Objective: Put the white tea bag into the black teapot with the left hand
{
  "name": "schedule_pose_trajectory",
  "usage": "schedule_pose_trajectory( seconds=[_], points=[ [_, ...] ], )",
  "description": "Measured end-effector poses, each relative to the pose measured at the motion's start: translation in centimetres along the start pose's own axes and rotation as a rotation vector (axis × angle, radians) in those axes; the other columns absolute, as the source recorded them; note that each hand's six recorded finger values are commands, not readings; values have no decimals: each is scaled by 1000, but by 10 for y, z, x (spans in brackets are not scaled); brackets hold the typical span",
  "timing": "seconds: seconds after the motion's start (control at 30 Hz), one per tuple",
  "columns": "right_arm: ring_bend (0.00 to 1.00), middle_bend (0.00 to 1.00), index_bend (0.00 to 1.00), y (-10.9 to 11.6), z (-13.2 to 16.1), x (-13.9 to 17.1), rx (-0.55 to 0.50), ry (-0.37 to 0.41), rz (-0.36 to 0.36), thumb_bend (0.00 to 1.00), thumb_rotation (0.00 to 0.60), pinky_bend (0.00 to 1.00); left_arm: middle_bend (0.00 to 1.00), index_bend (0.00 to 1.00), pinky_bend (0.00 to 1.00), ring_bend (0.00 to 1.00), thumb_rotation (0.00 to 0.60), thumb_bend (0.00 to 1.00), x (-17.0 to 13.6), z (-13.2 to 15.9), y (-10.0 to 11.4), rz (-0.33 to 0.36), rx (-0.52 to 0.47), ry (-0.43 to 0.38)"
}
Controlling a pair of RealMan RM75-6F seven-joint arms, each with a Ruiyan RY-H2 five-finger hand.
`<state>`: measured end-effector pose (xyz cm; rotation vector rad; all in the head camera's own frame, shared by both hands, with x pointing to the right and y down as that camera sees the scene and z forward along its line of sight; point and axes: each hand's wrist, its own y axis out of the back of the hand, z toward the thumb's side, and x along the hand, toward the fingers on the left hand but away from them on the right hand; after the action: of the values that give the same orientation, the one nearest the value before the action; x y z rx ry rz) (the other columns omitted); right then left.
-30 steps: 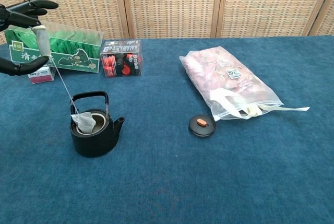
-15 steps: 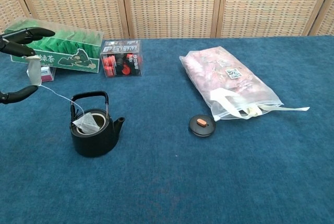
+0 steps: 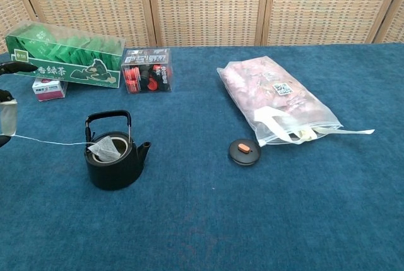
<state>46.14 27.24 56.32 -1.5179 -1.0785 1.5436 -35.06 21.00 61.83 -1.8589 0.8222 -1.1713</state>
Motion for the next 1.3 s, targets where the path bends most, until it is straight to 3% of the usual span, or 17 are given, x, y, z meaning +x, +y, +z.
schedule_pose_trajectory(
  seconds=[0.53,0.77,0.87,0.93,1.0,1.07,1.3],
  points=[
    [0,61,29,1,3,0,1,10,-3,140,600,0,0,396,0,0,600,416,-26,-11,-14,-103,127,77],
    [0,61,29,2,2,1,1,9,-5,140,600,0,19,318,0,0,600,416,-26,-12,-10,-100,145,78],
    [0,61,29,2,1,1,0,7,-6,140,600,0,134,318,17,35,600,416,-25,-12,-4,-82,177,80],
    [0,61,29,2,1,2,0,7,-6,140,600,0,222,318,133,119,600,416,-23,-13,0,-70,204,80],
    [0,61,28,2,1,2,-2,8,-7,139,600,0,358,318,320,260,600,416,-21,-12,4,-61,227,76],
    [0,61,28,2,1,2,-2,8,-7,139,600,0,472,314,419,394,600,416,-18,-11,9,-50,268,64],
    [0,61,29,3,1,3,-3,7,-9,140,600,0,777,252,637,698,600,416,-9,0,17,-81,385,7]
  ],
)
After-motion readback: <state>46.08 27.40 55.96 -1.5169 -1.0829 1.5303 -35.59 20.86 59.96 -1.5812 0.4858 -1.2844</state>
